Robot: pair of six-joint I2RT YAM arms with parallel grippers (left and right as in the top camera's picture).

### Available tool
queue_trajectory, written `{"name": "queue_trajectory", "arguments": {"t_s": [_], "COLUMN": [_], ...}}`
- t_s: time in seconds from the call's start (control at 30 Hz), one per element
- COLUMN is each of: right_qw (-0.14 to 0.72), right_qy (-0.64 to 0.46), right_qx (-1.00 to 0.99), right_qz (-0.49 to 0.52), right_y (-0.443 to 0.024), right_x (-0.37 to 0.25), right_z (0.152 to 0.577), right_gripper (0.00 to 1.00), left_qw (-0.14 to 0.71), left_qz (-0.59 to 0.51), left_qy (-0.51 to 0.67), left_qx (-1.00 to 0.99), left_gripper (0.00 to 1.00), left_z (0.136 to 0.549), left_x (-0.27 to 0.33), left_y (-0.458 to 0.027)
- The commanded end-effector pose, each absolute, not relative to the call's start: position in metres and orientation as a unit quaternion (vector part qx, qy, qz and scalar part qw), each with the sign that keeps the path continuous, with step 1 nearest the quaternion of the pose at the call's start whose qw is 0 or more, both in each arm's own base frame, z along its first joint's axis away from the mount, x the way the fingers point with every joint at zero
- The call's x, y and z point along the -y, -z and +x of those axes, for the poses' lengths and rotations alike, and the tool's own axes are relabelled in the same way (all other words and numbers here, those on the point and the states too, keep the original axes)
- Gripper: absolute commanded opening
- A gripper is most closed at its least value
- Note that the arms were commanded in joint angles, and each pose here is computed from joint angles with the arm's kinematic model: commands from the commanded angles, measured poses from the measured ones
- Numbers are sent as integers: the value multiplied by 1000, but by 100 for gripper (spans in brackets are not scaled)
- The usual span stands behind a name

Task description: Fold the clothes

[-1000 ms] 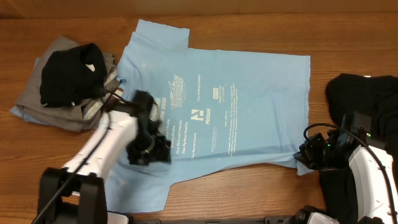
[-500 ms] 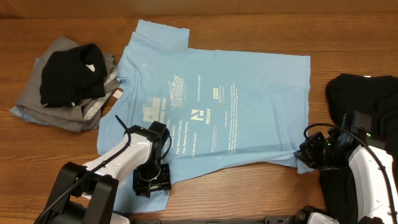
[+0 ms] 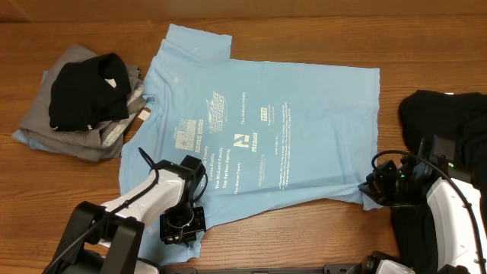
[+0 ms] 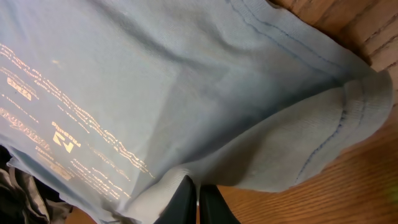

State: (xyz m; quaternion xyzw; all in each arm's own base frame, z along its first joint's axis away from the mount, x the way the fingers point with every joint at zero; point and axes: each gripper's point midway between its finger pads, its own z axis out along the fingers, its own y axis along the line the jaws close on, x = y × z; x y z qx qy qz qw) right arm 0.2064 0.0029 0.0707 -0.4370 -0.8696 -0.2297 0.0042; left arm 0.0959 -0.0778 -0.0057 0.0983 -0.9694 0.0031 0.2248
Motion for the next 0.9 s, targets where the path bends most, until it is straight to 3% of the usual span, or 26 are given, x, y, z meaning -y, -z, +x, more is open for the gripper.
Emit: {"name": "queue_trajectory", "arguments": {"t_s": [0.0, 0.13, 0.43, 0.8, 0.83, 0.87], "right_qw": [-8, -16, -34, -105, -106, -107], "right_qy": [235, 255, 303, 312, 311, 312], "right_qx": [870, 873, 875, 876, 876, 876], "right_qz": [-434, -416, -375, -354, -353, -353], "right_y": [-78, -82, -98, -106, -106, -106], "right_x": [-2, -7, -18, -9, -9, -8], "right_z": [213, 217, 229, 259, 260, 260], "right_gripper": [4, 4, 4, 4, 4, 4], "left_qw": [218, 209, 64, -111, -126, -142], "left_qz": [70, 51, 17, -86, -93, -102], "left_qy": [-5, 11, 128, 107, 105, 102], "left_qx": [973, 977, 990, 984, 982, 979], "left_gripper": [4, 4, 4, 4, 5, 13], "left_z": [111, 132, 211, 301, 309, 317], "left_x": [82, 82, 52, 73, 75, 79], "left_y": [-11, -44, -115, -121, -122, -124]}}
